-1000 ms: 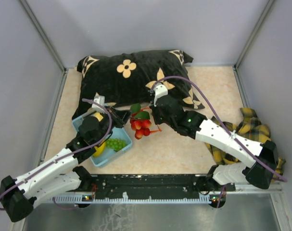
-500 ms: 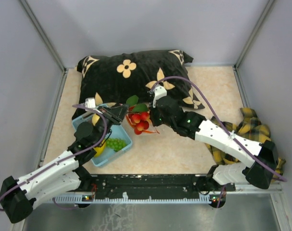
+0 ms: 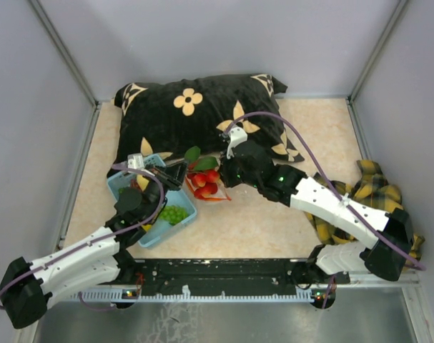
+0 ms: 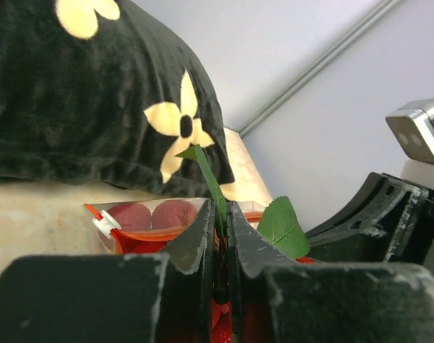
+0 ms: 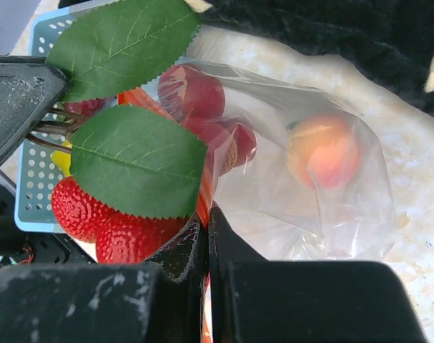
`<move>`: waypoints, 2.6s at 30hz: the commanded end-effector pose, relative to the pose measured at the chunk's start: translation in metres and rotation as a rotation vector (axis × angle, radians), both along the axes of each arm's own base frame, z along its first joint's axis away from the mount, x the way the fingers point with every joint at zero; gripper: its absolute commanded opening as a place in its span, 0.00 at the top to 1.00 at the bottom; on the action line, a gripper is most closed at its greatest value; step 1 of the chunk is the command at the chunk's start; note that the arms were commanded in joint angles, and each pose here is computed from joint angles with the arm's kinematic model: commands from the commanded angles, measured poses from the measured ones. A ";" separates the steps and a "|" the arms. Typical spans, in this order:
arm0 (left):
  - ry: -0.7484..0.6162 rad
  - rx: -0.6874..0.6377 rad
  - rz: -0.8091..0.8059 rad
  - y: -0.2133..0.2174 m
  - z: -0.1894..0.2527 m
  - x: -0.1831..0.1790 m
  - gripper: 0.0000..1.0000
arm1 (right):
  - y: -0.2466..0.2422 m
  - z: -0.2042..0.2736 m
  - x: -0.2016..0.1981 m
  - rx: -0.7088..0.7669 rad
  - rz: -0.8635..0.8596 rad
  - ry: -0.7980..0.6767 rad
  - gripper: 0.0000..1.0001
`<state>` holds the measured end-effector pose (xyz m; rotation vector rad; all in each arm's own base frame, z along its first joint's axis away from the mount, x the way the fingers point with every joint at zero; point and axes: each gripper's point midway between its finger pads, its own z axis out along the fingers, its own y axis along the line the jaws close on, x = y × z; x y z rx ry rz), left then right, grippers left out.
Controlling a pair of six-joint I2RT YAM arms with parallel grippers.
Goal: Place the food in the zip-top bag and seal the zipper
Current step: Place the fake fruit in the zipper food storage bag.
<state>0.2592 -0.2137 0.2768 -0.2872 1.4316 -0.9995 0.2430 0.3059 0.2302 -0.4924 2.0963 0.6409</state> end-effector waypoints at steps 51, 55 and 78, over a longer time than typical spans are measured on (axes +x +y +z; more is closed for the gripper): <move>-0.337 0.491 0.121 -0.041 0.011 -0.059 1.00 | -0.005 0.025 0.006 0.205 0.035 0.023 1.00; -0.336 0.597 0.194 -0.034 -0.003 -0.051 1.00 | 0.000 0.027 0.003 0.218 0.065 0.035 1.00; -0.383 0.762 0.366 -0.035 -0.002 -0.063 0.78 | -0.002 0.023 0.006 0.233 0.073 0.066 1.00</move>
